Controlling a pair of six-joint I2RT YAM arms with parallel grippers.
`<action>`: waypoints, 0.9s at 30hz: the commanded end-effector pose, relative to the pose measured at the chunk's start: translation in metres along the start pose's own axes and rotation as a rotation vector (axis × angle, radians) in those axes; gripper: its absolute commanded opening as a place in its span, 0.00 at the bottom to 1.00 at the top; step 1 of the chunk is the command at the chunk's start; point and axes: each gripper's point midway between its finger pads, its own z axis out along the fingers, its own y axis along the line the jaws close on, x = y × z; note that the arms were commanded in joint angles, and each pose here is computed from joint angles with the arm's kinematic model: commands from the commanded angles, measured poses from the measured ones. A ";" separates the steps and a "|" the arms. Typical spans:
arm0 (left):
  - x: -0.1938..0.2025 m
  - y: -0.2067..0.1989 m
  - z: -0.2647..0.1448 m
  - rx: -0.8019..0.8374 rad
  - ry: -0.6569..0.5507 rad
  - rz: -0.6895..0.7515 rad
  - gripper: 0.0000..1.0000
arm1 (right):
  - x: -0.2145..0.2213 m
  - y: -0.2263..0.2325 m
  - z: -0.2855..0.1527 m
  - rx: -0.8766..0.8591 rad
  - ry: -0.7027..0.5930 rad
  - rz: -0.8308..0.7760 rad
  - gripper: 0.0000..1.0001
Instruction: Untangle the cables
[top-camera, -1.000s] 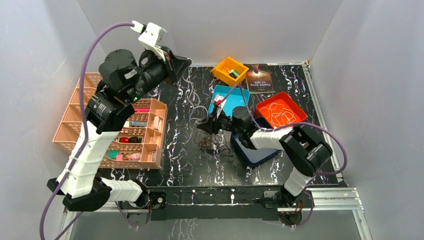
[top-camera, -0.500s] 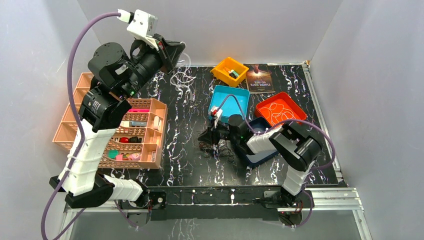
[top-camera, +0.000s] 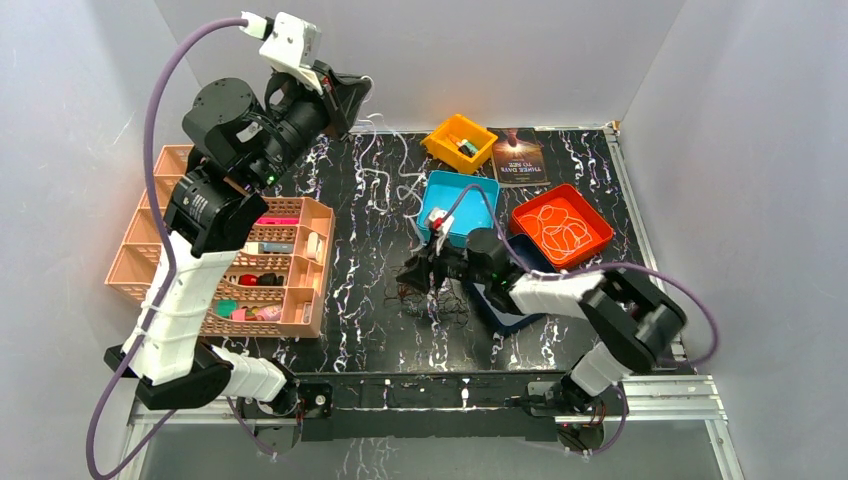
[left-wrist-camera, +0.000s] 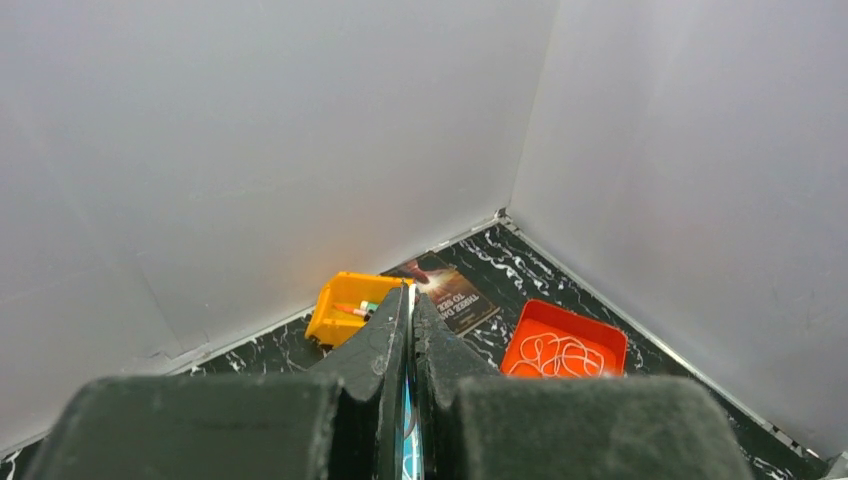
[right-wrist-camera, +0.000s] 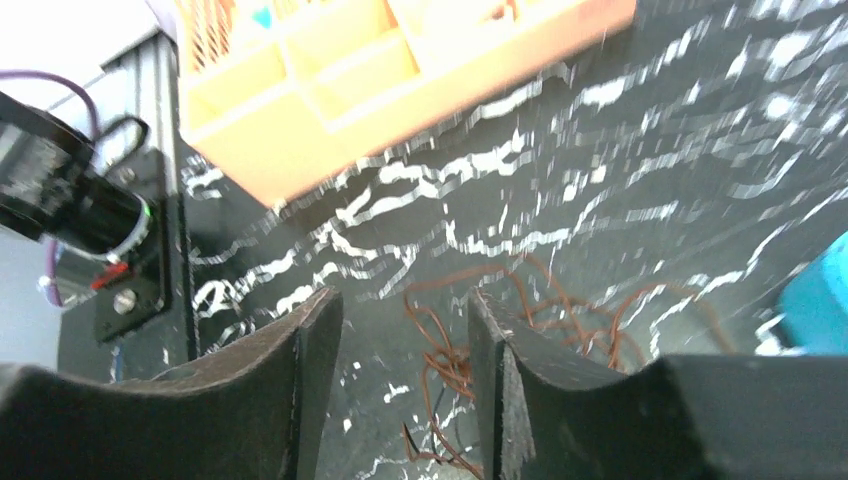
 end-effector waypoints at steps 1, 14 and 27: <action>0.002 0.005 -0.002 -0.026 -0.005 0.012 0.00 | -0.062 0.019 -0.022 0.010 -0.132 -0.116 0.59; 0.030 0.005 0.006 -0.021 0.059 0.015 0.00 | -0.139 0.038 -0.107 0.205 -0.291 -0.278 0.82; 0.083 -0.046 0.014 0.256 0.202 -0.051 0.00 | -0.315 0.116 -0.130 0.005 -0.902 -0.628 0.89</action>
